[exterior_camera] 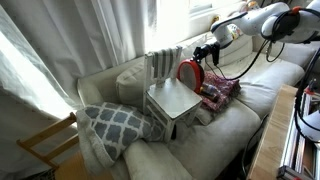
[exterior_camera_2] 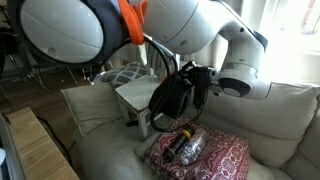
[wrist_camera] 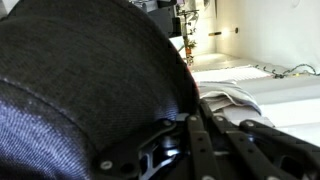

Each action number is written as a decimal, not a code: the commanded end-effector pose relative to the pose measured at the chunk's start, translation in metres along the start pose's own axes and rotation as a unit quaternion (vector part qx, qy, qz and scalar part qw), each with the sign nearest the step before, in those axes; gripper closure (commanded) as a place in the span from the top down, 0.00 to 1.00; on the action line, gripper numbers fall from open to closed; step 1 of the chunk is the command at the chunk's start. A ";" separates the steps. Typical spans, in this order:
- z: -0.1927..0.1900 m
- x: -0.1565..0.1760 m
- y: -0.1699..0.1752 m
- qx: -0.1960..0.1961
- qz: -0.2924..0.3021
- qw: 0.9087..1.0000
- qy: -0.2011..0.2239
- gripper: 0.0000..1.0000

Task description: Put the black hat on the seat of the chair, put the red hat on the black hat and then put the hats on the couch

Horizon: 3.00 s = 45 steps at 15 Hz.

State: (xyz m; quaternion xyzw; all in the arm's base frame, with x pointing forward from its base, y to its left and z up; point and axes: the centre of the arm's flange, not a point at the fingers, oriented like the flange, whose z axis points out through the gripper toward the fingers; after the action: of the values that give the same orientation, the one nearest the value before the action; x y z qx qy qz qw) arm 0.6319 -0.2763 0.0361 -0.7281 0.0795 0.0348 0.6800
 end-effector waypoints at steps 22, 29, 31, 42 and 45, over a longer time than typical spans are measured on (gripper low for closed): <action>-0.123 0.065 0.042 -0.428 -0.202 0.878 0.065 0.01; -0.139 0.075 0.019 -0.574 -0.231 0.785 0.041 0.68; -0.137 0.076 0.005 -0.602 -0.238 0.761 0.037 0.81; -0.123 0.053 -0.143 -0.635 -0.220 0.737 0.071 1.00; -0.126 0.038 -0.185 -0.622 -0.200 0.752 0.083 1.00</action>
State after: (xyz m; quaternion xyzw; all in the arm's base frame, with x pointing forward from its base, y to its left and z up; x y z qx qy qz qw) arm 0.7165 -0.4030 0.1855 -0.9867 -0.0724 -0.1405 0.0378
